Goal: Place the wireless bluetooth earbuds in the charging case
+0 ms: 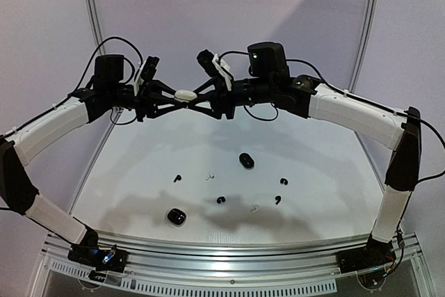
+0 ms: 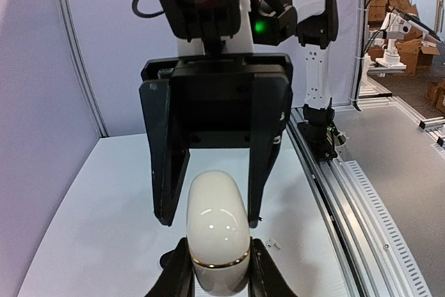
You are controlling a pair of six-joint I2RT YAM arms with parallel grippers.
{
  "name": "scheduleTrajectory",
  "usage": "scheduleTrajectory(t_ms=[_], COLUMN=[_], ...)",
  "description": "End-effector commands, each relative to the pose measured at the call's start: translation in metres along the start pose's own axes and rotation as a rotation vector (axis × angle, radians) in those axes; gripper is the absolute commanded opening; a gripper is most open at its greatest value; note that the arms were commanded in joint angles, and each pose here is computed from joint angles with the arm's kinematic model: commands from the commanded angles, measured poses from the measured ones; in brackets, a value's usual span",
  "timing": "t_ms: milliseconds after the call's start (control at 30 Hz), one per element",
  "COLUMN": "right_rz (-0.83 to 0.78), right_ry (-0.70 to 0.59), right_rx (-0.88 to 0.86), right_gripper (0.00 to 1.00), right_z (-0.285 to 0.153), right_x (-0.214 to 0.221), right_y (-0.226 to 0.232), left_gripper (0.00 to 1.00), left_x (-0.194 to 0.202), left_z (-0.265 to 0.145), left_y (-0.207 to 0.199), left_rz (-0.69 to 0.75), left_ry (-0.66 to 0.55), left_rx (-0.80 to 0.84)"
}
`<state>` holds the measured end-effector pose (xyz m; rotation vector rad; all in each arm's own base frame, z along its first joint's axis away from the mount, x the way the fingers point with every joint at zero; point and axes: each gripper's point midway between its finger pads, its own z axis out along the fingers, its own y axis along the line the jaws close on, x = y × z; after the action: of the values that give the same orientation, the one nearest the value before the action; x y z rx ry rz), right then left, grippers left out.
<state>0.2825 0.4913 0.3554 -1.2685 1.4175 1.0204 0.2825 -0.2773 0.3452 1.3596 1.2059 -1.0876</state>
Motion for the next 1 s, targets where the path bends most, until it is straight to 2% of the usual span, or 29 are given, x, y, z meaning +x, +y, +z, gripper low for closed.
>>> scheduleTrajectory(t_ms=[0, 167, 367, 467, 500, 567, 633, 733, 967], right_rz=[0.036, 0.041, 0.043, 0.032, 0.027, 0.016, 0.004, -0.004, -0.006], right_ry=[0.02, 0.008, 0.006, -0.002, -0.007, -0.019, -0.025, -0.025, -0.026], right_rx=[-0.03, -0.058, -0.069, -0.066, -0.065, -0.058, -0.054, -0.047, -0.042], right_gripper=[0.39, 0.17, 0.14, 0.12, 0.12, 0.1, 0.08, 0.07, 0.06], right_z=[0.006, 0.006, 0.004, 0.0, 0.0, -0.003, -0.005, -0.005, -0.004], right_x=[0.004, 0.0, -0.002, -0.006, -0.008, -0.013, -0.016, -0.017, -0.016], right_y=[0.002, 0.007, 0.01, 0.01, 0.011, 0.011, 0.011, 0.01, 0.009], left_gripper=[0.0, 0.0, 0.02, 0.37, 0.45, 0.54, 0.59, 0.54, 0.23], left_x=[-0.007, -0.007, -0.004, -0.003, -0.002, 0.001, 0.004, 0.006, 0.007], left_z=[-0.004, -0.004, -0.004, -0.004, -0.004, -0.003, -0.003, -0.003, -0.003], left_y=[-0.008, -0.008, -0.006, -0.005, -0.005, -0.005, -0.005, -0.004, -0.003], left_rz=[0.018, 0.002, -0.039, -0.069, -0.078, -0.097, -0.11, -0.115, -0.112], left_ry=[-0.026, -0.025, -0.019, -0.014, -0.011, -0.003, 0.002, 0.006, 0.006], left_rx=[0.019, 0.021, 0.011, 0.004, 0.003, 0.0, -0.002, -0.005, -0.006])
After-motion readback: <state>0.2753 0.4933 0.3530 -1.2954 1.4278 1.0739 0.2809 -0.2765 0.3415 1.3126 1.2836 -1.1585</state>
